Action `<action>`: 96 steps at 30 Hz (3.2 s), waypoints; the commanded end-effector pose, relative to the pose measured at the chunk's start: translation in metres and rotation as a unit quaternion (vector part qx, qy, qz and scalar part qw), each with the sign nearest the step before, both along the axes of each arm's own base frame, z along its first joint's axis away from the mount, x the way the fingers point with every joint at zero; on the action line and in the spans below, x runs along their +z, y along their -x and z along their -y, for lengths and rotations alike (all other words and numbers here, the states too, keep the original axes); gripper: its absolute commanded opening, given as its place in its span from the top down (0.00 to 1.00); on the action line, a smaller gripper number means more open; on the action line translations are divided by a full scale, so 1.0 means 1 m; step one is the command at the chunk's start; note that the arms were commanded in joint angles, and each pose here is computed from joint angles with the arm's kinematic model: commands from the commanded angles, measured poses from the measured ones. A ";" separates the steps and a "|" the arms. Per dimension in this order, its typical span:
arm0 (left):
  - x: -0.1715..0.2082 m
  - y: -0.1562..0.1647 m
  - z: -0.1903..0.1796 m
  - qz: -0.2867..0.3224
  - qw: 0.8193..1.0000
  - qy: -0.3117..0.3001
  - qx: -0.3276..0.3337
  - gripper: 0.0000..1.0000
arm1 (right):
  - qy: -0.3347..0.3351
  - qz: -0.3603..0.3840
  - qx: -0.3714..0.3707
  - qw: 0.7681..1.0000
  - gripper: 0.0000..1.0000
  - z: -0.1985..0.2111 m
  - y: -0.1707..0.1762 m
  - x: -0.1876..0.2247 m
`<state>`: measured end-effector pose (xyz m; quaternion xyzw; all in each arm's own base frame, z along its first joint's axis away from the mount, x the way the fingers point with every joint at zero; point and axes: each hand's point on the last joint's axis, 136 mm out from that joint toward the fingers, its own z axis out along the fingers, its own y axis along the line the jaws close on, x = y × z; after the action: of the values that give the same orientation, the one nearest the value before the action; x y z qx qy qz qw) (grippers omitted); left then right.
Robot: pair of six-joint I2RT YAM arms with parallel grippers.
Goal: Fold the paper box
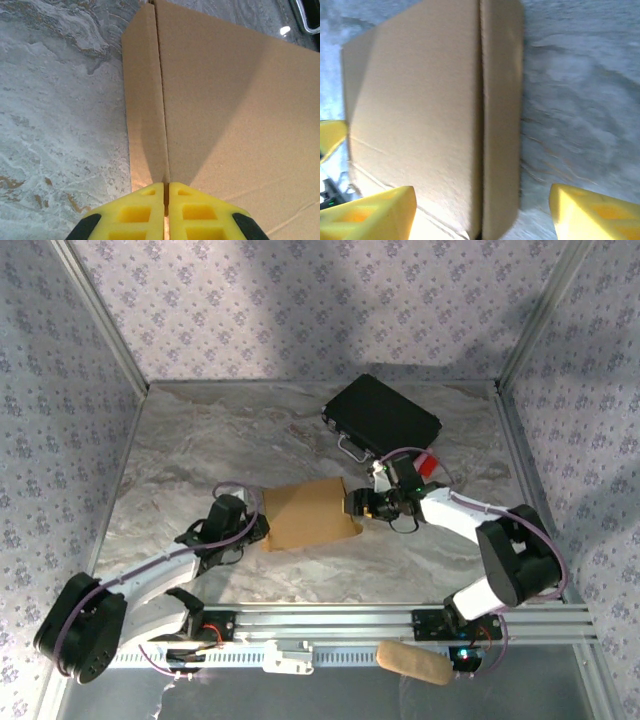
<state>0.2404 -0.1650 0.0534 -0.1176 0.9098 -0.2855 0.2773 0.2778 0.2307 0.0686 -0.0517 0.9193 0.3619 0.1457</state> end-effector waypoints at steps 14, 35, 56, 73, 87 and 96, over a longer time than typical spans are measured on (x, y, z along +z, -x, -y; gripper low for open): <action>-0.026 0.017 -0.032 -0.036 0.999 0.013 0.023 1.00 | -0.138 -0.039 0.054 0.988 0.19 -0.025 -0.006 0.003; -0.042 0.023 -0.048 -0.061 0.997 -0.018 0.052 1.00 | -0.224 -0.083 0.047 0.970 0.31 -0.072 -0.012 -0.003; 0.122 0.009 0.006 0.200 0.947 -0.150 -0.202 0.33 | -0.229 -0.338 -0.135 0.903 0.60 -0.036 -0.021 0.013; 0.090 0.009 0.106 0.362 0.660 -0.487 -0.444 0.22 | -0.200 -0.402 -0.170 0.877 0.60 0.035 -0.001 0.044; 0.062 -0.003 0.126 0.347 0.652 -0.492 -0.462 0.50 | -0.198 -0.408 -0.167 0.876 0.56 0.037 0.002 0.043; 0.071 0.019 0.119 0.309 0.669 -0.455 -0.500 0.65 | -0.171 -0.322 -0.147 0.920 0.31 0.054 -0.008 0.074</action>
<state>0.2335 -0.2847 0.1101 0.5926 0.6997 0.0845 0.3901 0.2861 0.1880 0.1170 0.2627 0.8164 0.4932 -0.1454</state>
